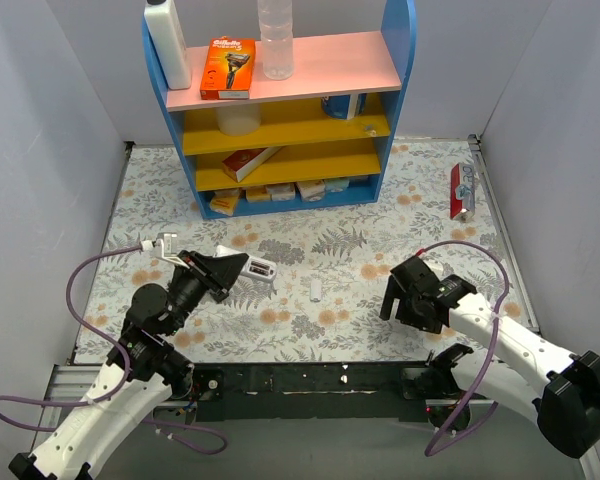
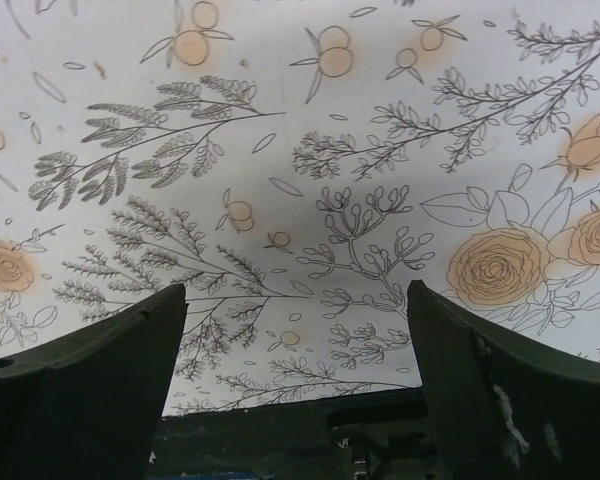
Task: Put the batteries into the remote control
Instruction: Place the remote control at the center of the board.
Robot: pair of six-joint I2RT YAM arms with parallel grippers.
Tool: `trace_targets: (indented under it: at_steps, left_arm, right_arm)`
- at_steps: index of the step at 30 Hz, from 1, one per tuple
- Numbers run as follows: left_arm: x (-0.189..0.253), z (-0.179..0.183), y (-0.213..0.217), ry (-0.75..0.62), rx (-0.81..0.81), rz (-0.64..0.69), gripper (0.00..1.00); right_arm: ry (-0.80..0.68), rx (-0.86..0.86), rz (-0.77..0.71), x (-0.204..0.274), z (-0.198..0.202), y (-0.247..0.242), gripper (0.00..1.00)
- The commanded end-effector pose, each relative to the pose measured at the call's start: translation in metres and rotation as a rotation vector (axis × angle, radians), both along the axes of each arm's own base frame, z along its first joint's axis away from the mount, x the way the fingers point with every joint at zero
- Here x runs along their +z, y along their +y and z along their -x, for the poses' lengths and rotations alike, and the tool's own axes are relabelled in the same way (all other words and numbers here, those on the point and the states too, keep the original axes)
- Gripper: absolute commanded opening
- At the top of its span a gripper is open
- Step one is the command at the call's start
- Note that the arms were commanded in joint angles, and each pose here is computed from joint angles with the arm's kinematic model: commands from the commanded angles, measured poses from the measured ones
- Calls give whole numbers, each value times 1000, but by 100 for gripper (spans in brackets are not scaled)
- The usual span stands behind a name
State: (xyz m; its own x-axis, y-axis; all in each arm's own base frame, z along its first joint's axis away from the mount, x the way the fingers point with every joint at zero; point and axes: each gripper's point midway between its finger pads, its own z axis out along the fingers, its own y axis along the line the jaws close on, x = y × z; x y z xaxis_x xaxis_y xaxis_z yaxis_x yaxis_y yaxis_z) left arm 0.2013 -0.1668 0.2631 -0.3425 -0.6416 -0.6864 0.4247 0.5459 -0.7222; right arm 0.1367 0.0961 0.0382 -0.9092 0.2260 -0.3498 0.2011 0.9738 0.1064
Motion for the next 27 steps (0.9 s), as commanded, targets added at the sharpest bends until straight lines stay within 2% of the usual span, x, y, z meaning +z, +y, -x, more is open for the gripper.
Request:
trace_targets:
  at_steps: [1,4,10,18,22,27]
  left_arm:
    - [15,5,6,-65,2,-116,0]
    - [20,7,9,-72,4,-149,0]
    - [25,10,8,-113,-28,-261,0]
    - [14,5,10,-108,-19,-338,0]
    - [10,2,16,-98,16,-358,0]
    - [3,2,11,-78,-12,-372,0]
  right_arm:
    - [16,-128,24,-4,0,-16,98]
    - [45,-144,29,-3,1,-20,98]
    - [113,-263,116,-1,5,-46,91]
    - [145,-425,82,0,5,-59,85]
    - [87,-403,61,-2,-14,-59,82]
    - [125,-328,14,-12,-14,-46,82]
